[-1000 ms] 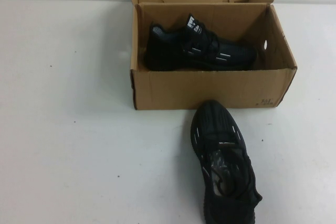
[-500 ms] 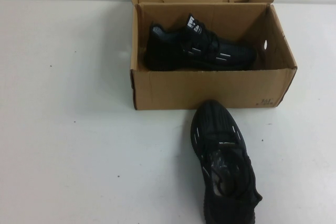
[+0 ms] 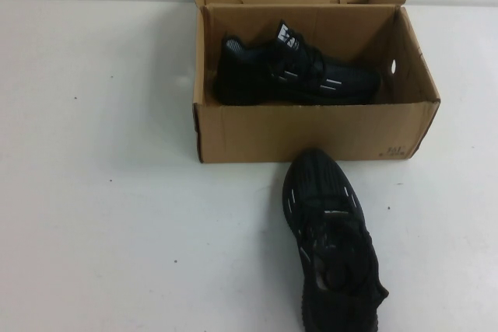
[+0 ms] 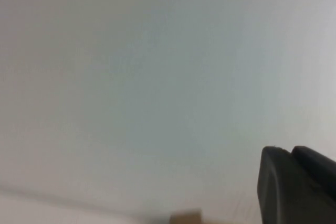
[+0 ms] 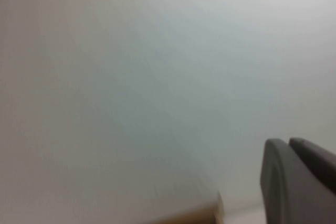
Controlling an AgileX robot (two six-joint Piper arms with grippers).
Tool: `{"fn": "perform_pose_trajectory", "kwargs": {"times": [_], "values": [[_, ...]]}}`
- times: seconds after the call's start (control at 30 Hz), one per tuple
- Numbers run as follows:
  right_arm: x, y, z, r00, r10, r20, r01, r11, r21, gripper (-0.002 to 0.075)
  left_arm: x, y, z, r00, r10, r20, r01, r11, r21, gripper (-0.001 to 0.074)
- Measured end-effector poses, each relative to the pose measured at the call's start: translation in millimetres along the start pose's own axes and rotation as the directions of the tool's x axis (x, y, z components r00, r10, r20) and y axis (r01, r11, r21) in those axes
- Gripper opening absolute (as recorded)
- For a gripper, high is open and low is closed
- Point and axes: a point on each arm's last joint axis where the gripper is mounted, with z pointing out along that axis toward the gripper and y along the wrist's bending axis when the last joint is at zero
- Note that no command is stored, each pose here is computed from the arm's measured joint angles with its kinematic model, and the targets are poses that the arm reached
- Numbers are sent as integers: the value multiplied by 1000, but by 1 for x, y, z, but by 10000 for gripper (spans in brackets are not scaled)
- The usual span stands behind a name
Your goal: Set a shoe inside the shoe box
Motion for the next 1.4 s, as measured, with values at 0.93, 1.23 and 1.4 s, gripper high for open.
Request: {"fn": "perform_pose_trajectory", "kwargs": {"times": [0.93,1.23,1.4], "values": [[110,25,116,300,-207,-931,-124,959,-253,-17,97,18,35,465,69,-882,-156,988,-5,0],[149,89,131,83,-371,-925,-72,923,-377,-16,99,12,30,407,65,-911,-101,995,26,-1],[179,114,124,-31,-381,-924,10,924,-381,43,100,12,28,383,58,-922,-92,995,25,-1]]}}
